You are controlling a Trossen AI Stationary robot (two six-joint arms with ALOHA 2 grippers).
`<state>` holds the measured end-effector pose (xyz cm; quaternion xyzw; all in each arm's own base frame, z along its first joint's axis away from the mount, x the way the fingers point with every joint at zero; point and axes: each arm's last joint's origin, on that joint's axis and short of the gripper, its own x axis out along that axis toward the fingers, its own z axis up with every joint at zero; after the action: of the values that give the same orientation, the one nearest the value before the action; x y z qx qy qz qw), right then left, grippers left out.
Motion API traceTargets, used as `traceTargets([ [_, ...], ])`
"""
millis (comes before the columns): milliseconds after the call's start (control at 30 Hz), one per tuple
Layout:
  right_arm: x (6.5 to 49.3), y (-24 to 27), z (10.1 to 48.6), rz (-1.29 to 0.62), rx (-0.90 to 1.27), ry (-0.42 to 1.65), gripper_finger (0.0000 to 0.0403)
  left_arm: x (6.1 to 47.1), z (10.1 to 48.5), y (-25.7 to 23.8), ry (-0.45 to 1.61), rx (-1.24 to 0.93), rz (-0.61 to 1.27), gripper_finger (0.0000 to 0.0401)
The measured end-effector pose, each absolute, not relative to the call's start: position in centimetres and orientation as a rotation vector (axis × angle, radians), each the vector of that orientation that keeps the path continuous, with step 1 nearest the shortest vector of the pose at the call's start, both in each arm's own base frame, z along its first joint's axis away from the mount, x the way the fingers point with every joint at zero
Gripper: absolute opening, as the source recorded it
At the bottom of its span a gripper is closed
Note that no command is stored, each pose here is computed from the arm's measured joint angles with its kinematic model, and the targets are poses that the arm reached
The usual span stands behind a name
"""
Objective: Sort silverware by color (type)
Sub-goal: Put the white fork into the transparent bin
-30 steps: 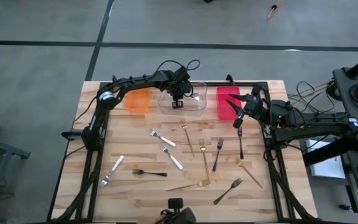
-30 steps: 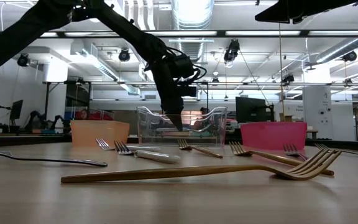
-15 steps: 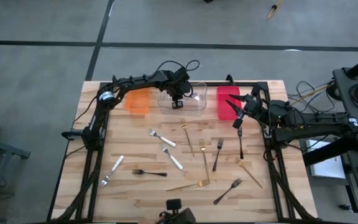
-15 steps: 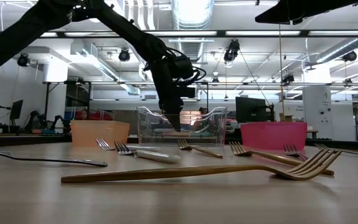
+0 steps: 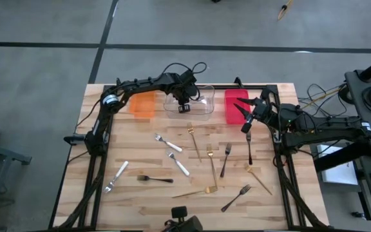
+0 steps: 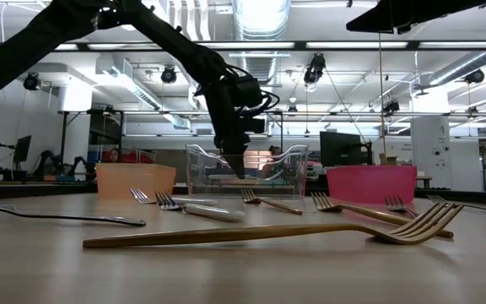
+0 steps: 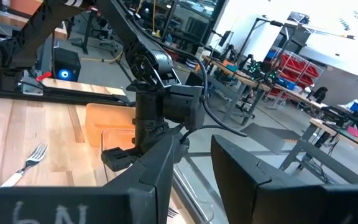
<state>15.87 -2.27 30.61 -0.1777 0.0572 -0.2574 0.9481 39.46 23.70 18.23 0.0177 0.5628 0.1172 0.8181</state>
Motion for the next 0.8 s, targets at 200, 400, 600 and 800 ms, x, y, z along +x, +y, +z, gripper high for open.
traceTargets([
  [200,15.87,-2.27,30.61,-0.524,-0.362,0.116,0.01,39.45,18.21,23.69,1.2,0.037,0.25,0.0025],
  [400,15.87,-2.27,30.6,-0.524,-0.362,0.118,0.01,39.39,18.04,23.65,1.204,0.028,0.253,0.0025],
  [600,15.87,-2.27,30.42,-0.521,-0.366,0.135,0.01,39.36,17.96,23.64,1.204,0.018,0.259,0.0025],
  [800,15.87,-2.27,30.41,-0.52,-0.366,0.136,0.01,39.32,17.85,23.61,1.207,0.012,0.261,0.0025],
])
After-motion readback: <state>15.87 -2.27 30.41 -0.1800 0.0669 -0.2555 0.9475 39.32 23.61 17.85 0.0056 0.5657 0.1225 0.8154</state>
